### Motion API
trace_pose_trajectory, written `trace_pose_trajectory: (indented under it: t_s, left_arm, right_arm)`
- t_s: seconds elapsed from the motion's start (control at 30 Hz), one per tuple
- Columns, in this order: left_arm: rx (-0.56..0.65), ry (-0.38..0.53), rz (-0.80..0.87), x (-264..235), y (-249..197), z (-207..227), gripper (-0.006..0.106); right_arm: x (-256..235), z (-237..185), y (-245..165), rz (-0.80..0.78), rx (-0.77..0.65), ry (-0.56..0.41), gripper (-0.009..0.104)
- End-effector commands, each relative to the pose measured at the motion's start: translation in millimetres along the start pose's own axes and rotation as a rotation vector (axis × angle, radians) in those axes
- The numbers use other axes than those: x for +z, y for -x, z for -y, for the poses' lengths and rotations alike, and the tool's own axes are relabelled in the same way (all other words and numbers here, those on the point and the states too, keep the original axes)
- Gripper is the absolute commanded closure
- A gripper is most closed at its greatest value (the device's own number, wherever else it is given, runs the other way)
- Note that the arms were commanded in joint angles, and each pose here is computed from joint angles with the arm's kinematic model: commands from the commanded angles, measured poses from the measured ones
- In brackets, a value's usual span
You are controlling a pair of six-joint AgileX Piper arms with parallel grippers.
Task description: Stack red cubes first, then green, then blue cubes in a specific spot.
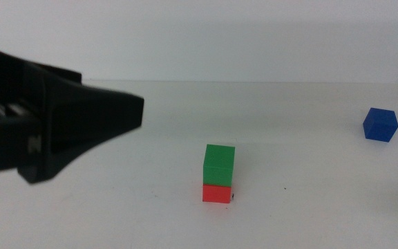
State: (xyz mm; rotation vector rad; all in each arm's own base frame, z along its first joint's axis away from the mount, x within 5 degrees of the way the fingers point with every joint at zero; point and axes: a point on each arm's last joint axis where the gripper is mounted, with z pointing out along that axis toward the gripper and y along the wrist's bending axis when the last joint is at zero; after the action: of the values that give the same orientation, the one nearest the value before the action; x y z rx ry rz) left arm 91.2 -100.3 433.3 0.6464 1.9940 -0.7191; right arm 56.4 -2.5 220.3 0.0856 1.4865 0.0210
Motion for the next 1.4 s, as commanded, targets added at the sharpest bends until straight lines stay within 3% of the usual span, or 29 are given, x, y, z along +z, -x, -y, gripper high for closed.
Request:
trace_pose_trajectory:
  t_s: [0.0,0.2,0.4,0.57,0.87,1.1,1.37]
  left_arm:
    - [-0.009,0.012,0.032,1,2,-1,0.007]
    - [-0.011,0.01,0.066,6,7,-1,0.007]
    - [-0.008,0.013,0.066,6,7,-2,0.007]
    - [0.007,0.023,0.076,6,8,-3,0.007]
    - [0.05,0.068,0.081,6,8,-6,0.007]
    - [0.05,0.067,0.085,6,9,-6,0.007]
    - [0.05,0.067,0.081,6,8,-6,0.007]
  right_arm:
    - [6,-1,19,-0.034,-0.016,-0.006,0.003]
    - [70,-7,76,-0.361,0.059,-0.02,0.003]
    - [137,-8,102,-0.533,0.049,-0.031,0.003]
    - [183,-7,93,-0.635,0.03,-0.037,0.003]
    - [278,-6,69,-1.049,-0.002,-0.032,0.003]
    - [346,7,23,-1.233,0.03,-0.196,0.003]
    - [393,26,-21,-1.307,0.037,-0.235,0.004]
